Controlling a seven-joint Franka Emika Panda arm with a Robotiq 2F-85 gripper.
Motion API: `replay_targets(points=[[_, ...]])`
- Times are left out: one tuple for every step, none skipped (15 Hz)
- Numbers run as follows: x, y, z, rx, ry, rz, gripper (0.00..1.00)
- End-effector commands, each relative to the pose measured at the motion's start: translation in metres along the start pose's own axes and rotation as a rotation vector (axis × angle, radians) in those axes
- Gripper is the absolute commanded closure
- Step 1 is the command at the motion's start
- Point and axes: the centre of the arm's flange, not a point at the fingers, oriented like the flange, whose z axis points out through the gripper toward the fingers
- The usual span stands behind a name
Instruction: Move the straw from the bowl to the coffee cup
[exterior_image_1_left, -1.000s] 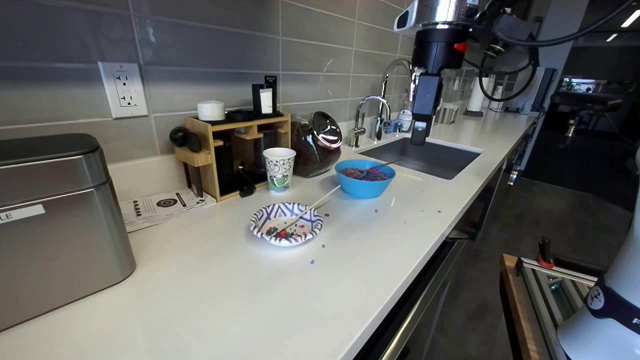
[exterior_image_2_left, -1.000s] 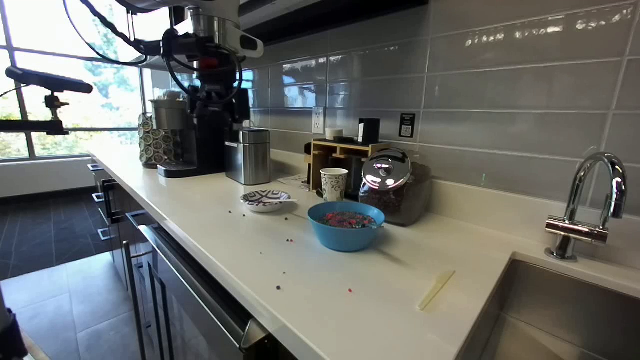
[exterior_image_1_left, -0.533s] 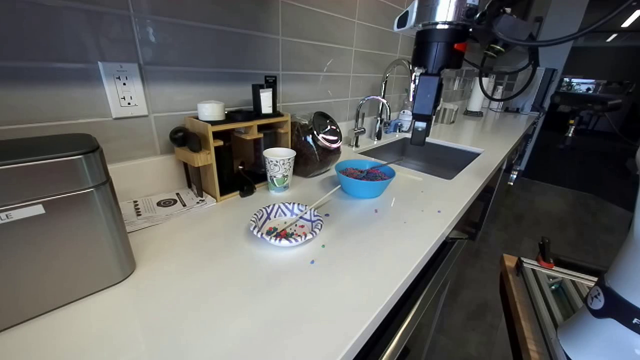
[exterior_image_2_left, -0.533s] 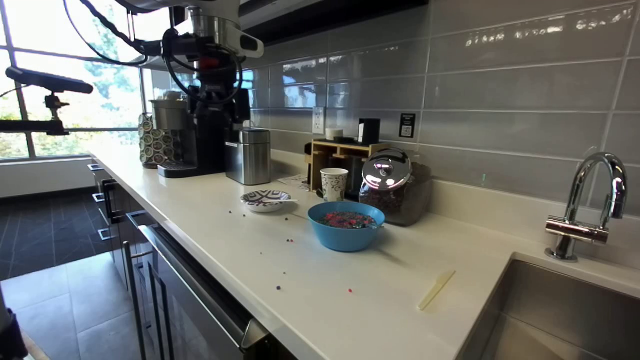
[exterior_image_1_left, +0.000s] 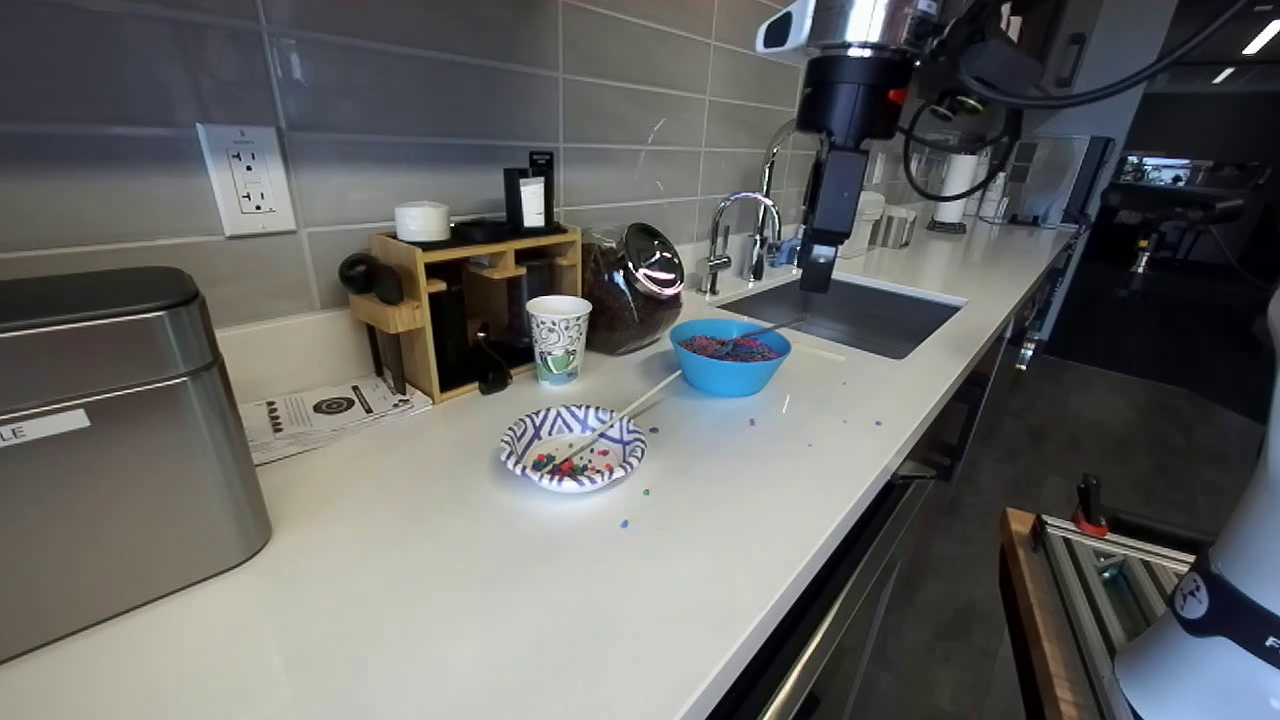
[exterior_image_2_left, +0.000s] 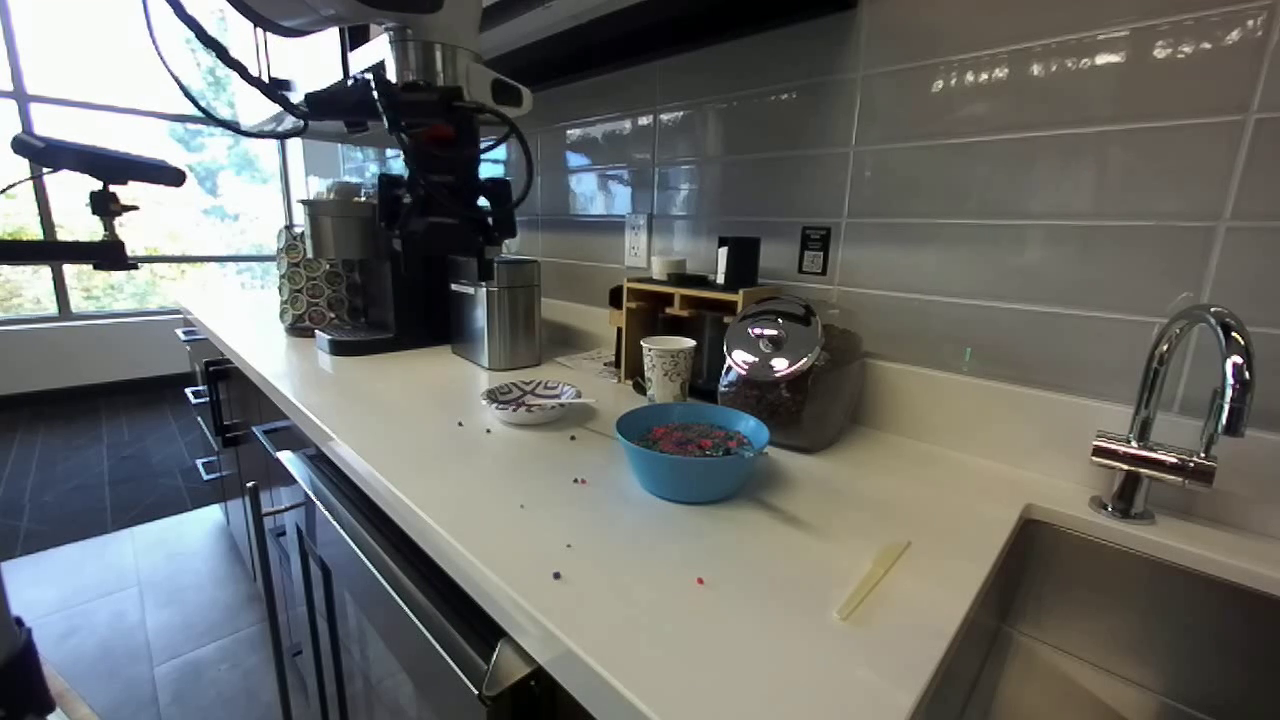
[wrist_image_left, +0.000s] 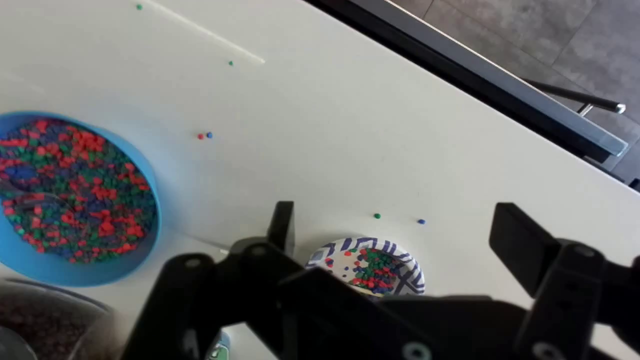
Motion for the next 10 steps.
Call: replay_targets(points=[[0.047, 0.005, 0.013, -0.051, -0.036, -0.190, 0.00], [0.056, 0.005, 0.016, -0.062, -0.048, -0.239, 0.00], [0.067, 0.005, 0.020, -0.068, -0.061, -0.289, 0.00], [0.077, 0.003, 0.023, -0.074, -0.069, -0.340, 0.00], [0.088, 0.001, 0.027, -0.078, -0.078, -0.391, 0.00], [0.098, -0.002, 0.032, -0.081, -0.084, -0.443, 0.00], [0.106, -0.005, 0.037, -0.089, -0.090, -0.492, 0.00], [0.117, -0.004, 0.045, -0.117, -0.071, -0.537, 0.00], [0.126, -0.003, 0.051, -0.130, -0.059, -0.588, 0.00], [0.135, -0.003, 0.059, -0.142, -0.040, -0.639, 0.00]])
